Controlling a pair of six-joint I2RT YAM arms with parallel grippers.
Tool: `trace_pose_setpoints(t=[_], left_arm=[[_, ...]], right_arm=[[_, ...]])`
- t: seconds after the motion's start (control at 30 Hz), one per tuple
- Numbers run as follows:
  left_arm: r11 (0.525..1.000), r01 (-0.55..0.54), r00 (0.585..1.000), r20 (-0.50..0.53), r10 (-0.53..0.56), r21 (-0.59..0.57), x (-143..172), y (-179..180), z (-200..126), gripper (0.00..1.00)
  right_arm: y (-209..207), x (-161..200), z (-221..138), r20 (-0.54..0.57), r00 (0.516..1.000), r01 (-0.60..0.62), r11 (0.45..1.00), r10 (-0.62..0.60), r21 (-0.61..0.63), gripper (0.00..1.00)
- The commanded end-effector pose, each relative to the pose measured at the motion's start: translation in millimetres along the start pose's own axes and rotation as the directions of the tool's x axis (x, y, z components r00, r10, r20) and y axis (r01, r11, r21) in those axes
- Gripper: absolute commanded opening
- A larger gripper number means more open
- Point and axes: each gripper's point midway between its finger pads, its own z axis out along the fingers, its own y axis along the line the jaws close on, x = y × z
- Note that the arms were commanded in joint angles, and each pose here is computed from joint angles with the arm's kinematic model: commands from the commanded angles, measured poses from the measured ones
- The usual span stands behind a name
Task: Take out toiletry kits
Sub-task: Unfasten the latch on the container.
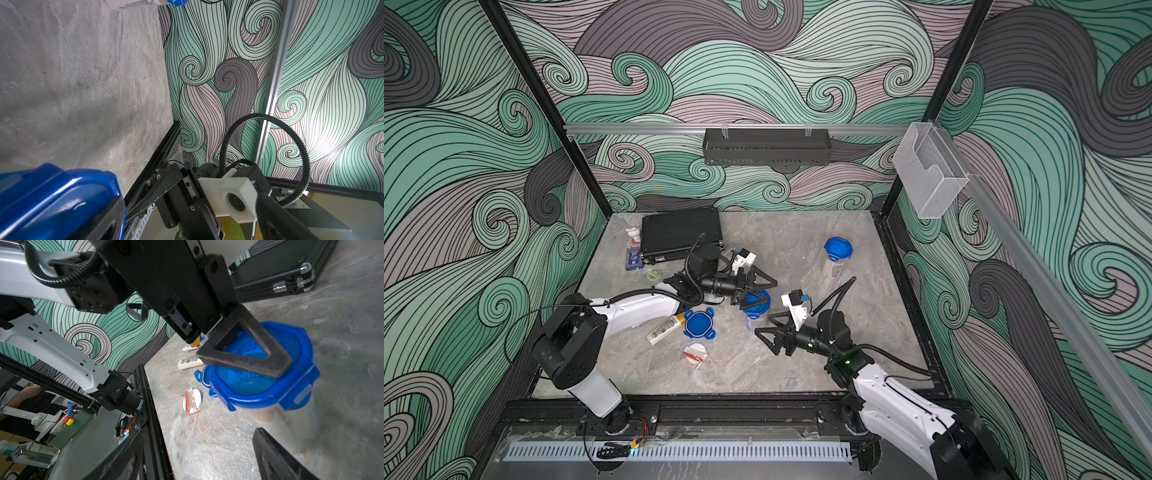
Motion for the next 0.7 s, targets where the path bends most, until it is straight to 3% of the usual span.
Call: trace_pose_setpoints(t=[0.0,0.67], left_arm=[[0.968,0.175,0.984,-0.012,-0.18,-0.178,17,81,6,0.99],[0.961,0.204,0.978,-0.006,-0.209,-0.185,17,87,7,0.99]], right_arm=[[17,-16,7,0.058,0.996,0.064,0.995,-0.06,-0.073,0.85],[14,-6,30,0.04,0.994,0.106,0.993,-0.104,-0.055,0.89]])
